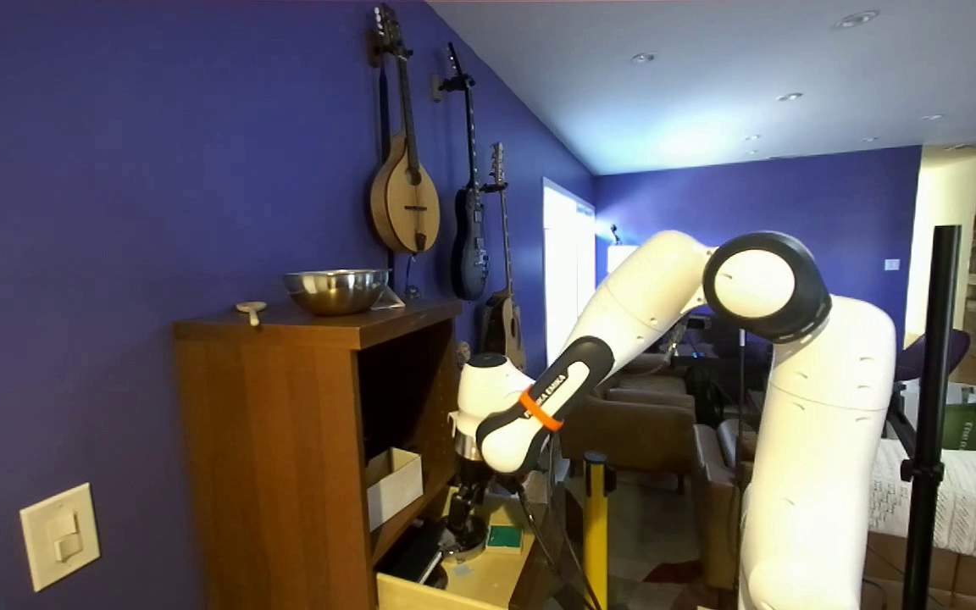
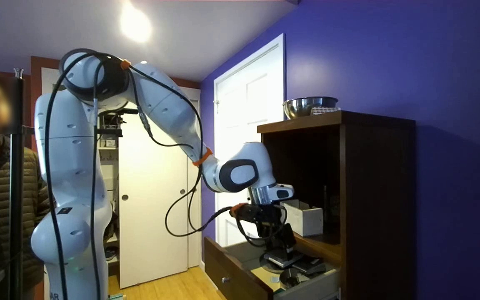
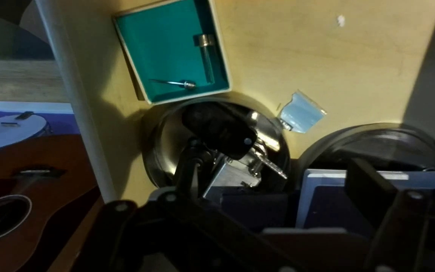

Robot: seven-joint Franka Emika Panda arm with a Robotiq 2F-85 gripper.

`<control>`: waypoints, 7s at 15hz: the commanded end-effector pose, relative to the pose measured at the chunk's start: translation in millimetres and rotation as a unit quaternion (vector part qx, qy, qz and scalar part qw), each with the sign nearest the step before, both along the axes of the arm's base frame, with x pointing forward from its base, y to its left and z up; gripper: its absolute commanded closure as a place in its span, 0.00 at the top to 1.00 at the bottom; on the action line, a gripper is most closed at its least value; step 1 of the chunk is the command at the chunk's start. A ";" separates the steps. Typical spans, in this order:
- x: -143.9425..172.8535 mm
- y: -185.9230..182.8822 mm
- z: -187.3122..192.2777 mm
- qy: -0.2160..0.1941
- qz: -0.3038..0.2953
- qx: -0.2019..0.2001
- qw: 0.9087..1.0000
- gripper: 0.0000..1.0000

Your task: Pick up the object from the silver bowl in the drawer and put it on the first shelf above the chest of drawers

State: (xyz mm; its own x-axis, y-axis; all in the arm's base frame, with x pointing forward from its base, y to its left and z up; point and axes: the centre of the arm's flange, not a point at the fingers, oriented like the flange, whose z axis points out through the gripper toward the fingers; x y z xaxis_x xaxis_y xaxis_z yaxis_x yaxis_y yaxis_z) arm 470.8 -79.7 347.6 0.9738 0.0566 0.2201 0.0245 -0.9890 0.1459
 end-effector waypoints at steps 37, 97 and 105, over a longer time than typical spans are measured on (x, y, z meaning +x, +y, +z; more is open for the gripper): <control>42.8 -51.7 -51.9 0.086 -0.044 -0.011 0.995 0.42; 47.7 -58.3 -66.0 -0.015 -0.175 0.039 0.984 0.22; 46.1 -53.5 -66.1 0.007 -0.145 0.073 0.987 0.05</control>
State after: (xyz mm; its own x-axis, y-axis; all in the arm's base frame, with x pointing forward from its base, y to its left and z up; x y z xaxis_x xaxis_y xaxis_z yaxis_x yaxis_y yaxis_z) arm 516.9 -135.4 290.3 0.9363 -0.2689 0.2257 -0.2796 -0.9600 0.0164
